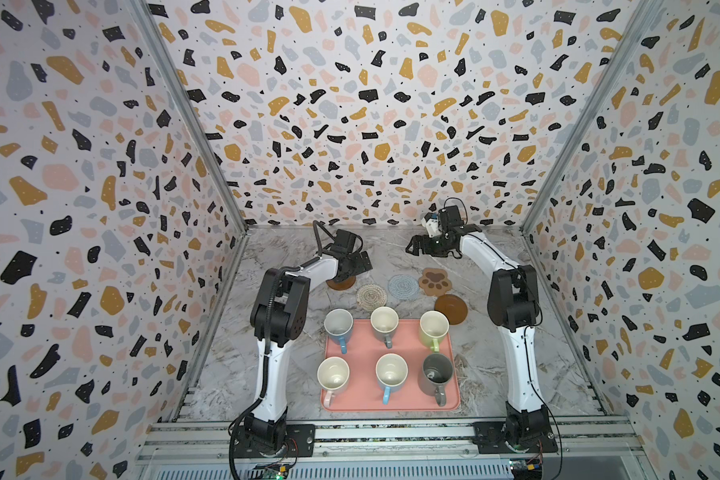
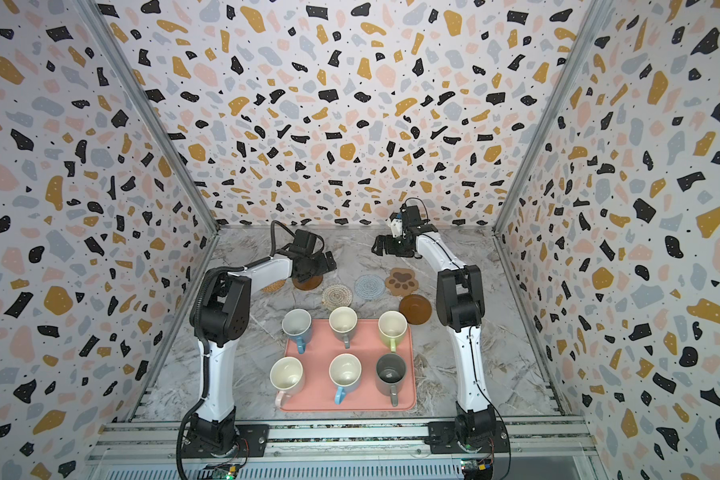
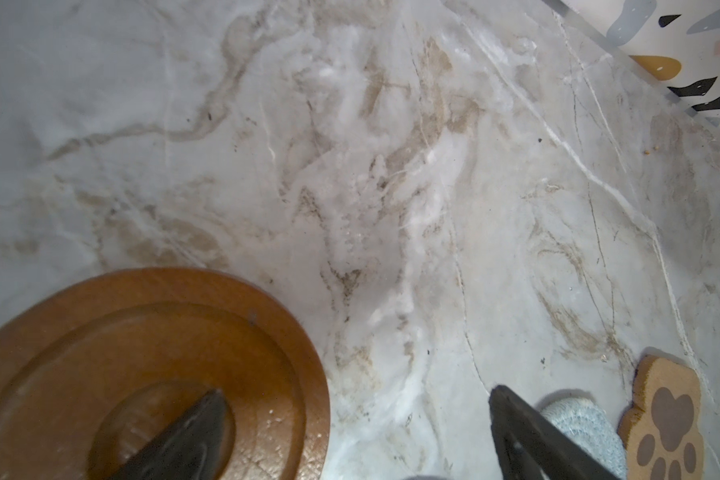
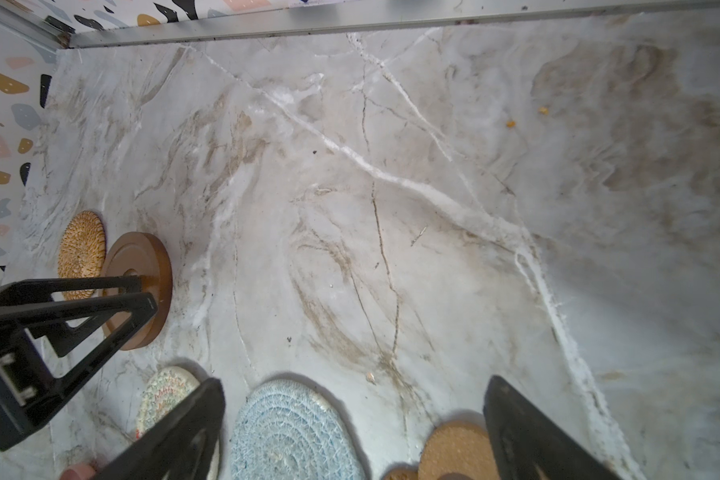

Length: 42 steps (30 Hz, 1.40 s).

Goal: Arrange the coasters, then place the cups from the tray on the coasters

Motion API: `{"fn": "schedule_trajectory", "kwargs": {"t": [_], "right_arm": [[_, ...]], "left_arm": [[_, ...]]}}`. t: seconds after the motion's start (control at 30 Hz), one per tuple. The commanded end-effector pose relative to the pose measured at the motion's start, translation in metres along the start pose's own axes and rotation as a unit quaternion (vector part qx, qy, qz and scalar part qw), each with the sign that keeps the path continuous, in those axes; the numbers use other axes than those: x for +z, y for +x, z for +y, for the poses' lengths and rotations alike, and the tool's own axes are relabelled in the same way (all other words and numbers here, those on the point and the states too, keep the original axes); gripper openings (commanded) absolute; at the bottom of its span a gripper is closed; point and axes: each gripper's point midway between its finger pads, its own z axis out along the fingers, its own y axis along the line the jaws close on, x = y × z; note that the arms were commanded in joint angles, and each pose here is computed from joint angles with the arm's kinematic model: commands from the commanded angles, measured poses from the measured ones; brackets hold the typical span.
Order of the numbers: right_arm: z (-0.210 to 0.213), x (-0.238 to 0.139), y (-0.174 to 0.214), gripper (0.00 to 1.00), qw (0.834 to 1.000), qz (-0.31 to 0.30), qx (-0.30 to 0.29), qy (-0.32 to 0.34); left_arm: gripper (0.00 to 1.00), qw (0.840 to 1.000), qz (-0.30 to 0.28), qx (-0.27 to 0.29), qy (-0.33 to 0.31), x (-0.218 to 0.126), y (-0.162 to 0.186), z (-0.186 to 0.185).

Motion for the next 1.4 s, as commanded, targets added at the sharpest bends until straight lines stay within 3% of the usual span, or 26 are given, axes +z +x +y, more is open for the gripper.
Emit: {"fn": "schedule_trajectory", "kwargs": {"t": [0.0, 0.2, 0.37, 0.63, 0.9, 1.17, 1.37], "right_arm": [[0.018, -0.01, -0.002, 0.99, 1.0, 0.0, -0.011, -0.023], [0.06, -0.008, 0.015, 0.99, 0.992, 0.026, -0.065, -0.108], [0.109, -0.002, 0.042, 0.99, 0.973, 0.066, -0.108, -0.194], [0.156, 0.014, 0.077, 0.99, 0.953, 0.126, -0.13, -0.242], [0.179, 0.032, 0.113, 0.99, 0.94, 0.186, -0.137, -0.25], [0.17, 0.06, 0.148, 0.99, 0.943, 0.233, -0.135, -0.195], [0.112, 0.084, 0.122, 0.99, 0.974, 0.189, -0.121, -0.016]], "left_arm": [[1.0, 1.0, -0.015, -0.004, 0.004, -0.012, -0.006, -0.006], [1.0, 0.996, -0.088, -0.018, 0.005, -0.055, -0.044, -0.01], [1.0, 0.988, -0.147, -0.048, -0.001, -0.091, -0.071, 0.005], [1.0, 0.975, -0.19, -0.109, -0.027, -0.124, -0.094, 0.051], [1.0, 0.973, -0.196, -0.106, -0.059, -0.133, -0.1, 0.08], [1.0, 0.976, -0.182, -0.105, -0.052, -0.129, -0.094, 0.09], [1.0, 0.977, -0.179, -0.106, -0.046, -0.126, -0.094, 0.092]]}}
